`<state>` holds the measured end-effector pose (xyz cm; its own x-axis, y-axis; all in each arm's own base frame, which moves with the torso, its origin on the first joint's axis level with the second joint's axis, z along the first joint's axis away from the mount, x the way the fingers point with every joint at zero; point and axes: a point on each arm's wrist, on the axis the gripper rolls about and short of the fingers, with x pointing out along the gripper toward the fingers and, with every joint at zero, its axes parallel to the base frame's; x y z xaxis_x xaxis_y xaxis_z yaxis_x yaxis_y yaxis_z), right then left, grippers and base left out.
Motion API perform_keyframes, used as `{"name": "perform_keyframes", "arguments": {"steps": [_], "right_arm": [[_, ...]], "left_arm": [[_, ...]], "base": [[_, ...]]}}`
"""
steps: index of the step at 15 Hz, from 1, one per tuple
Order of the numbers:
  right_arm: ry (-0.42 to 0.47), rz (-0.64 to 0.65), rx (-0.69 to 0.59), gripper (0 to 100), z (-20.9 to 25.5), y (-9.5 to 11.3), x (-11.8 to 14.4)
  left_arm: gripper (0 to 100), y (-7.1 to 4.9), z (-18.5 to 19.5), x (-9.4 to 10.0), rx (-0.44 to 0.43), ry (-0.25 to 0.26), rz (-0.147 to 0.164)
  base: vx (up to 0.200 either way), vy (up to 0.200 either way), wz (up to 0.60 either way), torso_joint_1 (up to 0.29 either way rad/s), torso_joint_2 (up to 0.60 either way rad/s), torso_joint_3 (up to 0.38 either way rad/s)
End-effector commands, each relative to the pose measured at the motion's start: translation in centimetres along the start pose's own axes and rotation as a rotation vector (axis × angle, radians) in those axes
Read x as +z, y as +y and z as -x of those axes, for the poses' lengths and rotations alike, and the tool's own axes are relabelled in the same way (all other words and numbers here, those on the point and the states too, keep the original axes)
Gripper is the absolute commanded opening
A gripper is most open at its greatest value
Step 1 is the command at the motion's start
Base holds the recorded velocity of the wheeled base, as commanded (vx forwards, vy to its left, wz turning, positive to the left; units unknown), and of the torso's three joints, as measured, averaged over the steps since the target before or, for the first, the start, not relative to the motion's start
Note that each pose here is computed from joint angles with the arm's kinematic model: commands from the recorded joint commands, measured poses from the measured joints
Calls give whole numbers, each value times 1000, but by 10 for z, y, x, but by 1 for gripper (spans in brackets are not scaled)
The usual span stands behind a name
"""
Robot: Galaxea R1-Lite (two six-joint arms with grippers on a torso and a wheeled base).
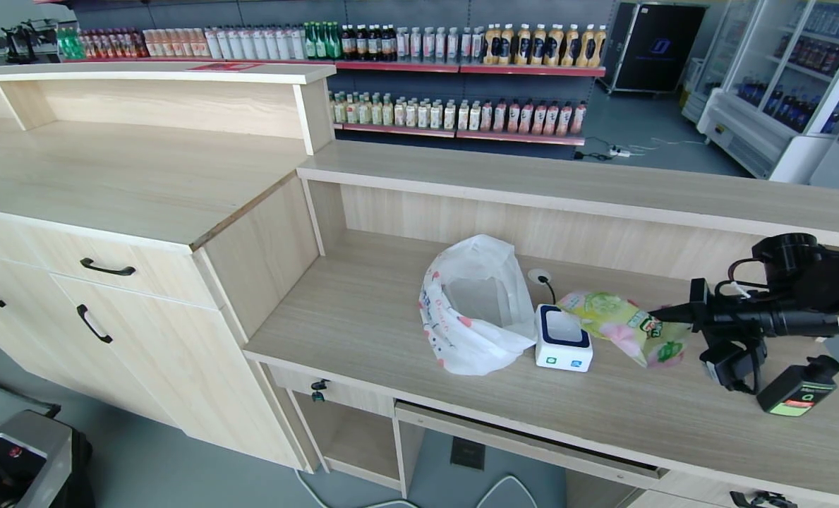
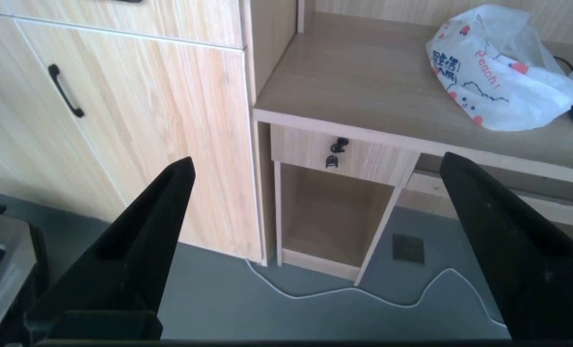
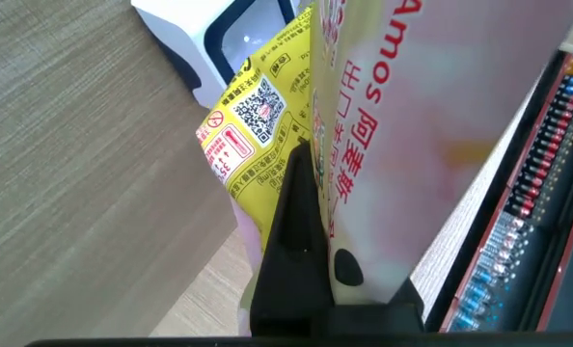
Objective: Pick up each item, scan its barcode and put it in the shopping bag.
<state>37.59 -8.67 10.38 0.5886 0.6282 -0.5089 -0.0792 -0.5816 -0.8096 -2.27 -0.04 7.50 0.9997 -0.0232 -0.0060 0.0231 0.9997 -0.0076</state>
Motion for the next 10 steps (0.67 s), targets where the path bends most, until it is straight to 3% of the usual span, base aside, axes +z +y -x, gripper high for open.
{"name": "perform_keyframes", "arguments": {"steps": [1, 4, 5, 8, 9, 10], "right_arm": [[79, -14, -20, 0, 31, -23, -4], [253, -236, -15, 0, 101, -47, 10], [336, -469, -7, 0, 124, -54, 29], [371, -1004, -107, 0, 134, -54, 53], [369, -1079, -121, 0, 134, -53, 56], [364, -1259, -146, 0, 134, -51, 62]], "left_arm": [[100, 0, 0, 0, 0, 0, 0], [100, 0, 0, 0, 0, 0, 0], [100, 0, 0, 0, 0, 0, 0], [100, 0, 0, 0, 0, 0, 0], [100, 0, 0, 0, 0, 0, 0], [100, 0, 0, 0, 0, 0, 0]], "base": [[0, 0, 0, 0, 0, 0], [0, 0, 0, 0, 0, 0], [0, 0, 0, 0, 0, 0], [0, 0, 0, 0, 0, 0], [0, 0, 0, 0, 0, 0], [0, 0, 0, 0, 0, 0]]}}
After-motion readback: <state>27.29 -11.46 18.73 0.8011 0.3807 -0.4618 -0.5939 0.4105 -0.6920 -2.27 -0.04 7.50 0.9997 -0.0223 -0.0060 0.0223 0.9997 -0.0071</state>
